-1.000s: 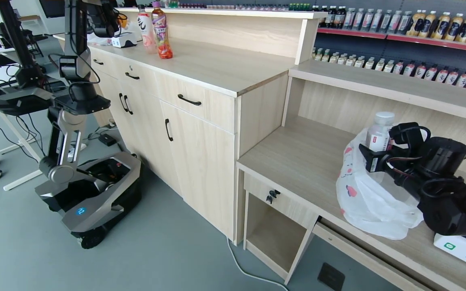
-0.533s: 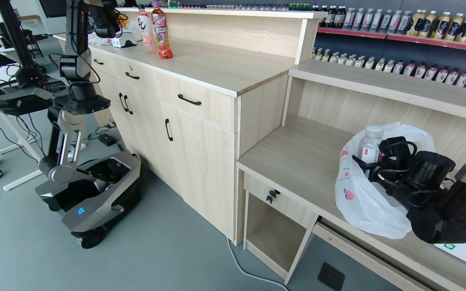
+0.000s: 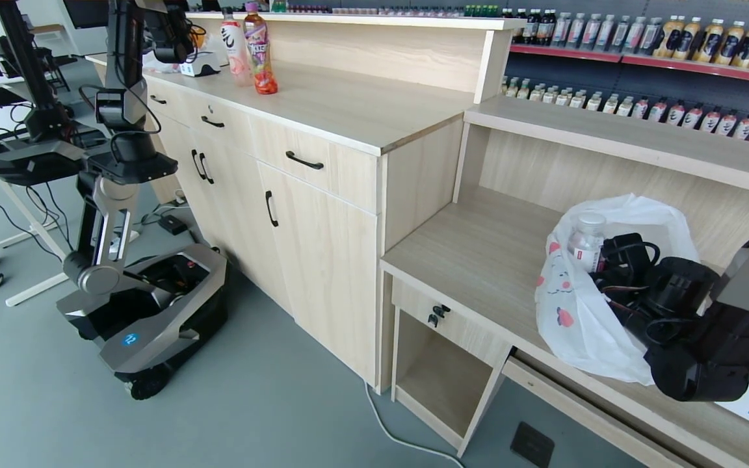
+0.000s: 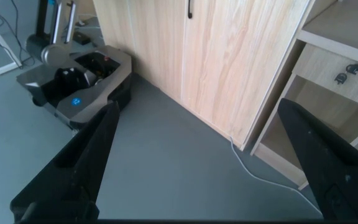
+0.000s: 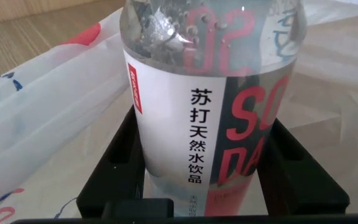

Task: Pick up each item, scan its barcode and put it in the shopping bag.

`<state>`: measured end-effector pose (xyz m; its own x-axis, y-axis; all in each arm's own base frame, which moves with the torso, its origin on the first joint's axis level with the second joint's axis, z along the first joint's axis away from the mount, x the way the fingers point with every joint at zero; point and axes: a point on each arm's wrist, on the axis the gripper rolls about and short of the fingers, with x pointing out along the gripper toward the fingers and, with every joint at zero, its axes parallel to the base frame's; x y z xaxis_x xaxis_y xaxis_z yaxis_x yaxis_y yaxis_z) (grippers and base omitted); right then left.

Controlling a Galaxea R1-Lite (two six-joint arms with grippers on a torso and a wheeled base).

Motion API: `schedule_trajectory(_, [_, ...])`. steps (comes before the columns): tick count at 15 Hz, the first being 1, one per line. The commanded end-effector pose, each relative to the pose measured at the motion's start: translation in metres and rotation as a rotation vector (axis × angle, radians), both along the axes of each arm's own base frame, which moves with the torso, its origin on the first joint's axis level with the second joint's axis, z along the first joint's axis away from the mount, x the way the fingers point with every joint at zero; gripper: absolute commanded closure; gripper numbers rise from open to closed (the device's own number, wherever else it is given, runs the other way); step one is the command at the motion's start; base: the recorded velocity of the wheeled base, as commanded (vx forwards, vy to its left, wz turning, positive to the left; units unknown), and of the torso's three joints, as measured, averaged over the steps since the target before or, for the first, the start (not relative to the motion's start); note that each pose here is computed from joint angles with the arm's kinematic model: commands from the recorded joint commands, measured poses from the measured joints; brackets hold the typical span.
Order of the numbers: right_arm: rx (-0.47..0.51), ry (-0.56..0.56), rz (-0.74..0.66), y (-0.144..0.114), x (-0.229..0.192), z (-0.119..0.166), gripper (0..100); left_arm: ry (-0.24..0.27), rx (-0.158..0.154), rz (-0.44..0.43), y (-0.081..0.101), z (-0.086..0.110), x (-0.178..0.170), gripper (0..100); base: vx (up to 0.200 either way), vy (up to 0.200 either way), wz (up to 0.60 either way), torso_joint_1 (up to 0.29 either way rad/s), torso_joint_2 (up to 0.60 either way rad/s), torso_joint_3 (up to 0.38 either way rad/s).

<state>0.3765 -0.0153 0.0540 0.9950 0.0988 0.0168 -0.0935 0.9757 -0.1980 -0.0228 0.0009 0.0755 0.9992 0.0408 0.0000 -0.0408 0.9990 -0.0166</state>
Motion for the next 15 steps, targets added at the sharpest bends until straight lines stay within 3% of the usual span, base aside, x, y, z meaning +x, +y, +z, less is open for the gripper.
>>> schedule_trajectory(1, [0.0,0.029,0.001,0.0,0.001,-0.009,100,0.0,0.0,-0.001,0.0,0.0,0.0,0,0.0,0.0,0.0,0.0,0.0,0.0])
schedule_trajectory(7, [0.002,0.035,0.001,0.0,-0.003,-0.008,100,0.0,0.0,0.001,0.0,0.0,0.0,0,0.0,0.0,0.0,0.0,0.0,0.0])
schedule_trajectory(8, [0.002,0.034,0.001,0.0,-0.004,-0.006,0,0.0,0.0,0.001,0.0,0.0,0.0,0,0.0,0.0,0.0,0.0,0.0,0.0])
schedule_trajectory(10, [0.005,0.023,0.005,0.0,-0.005,-0.002,0,0.0,0.0,0.001,0.0,0.0,0.0,0,0.0,0.0,0.0,0.0,0.0,0.0])
schedule_trajectory(15, [0.009,-0.007,0.073,0.006,-0.026,0.043,0,0.0,0.0,0.001,0.0,0.0,0.0,0,0.0,0.0,0.0,0.0,0.0,0.0])
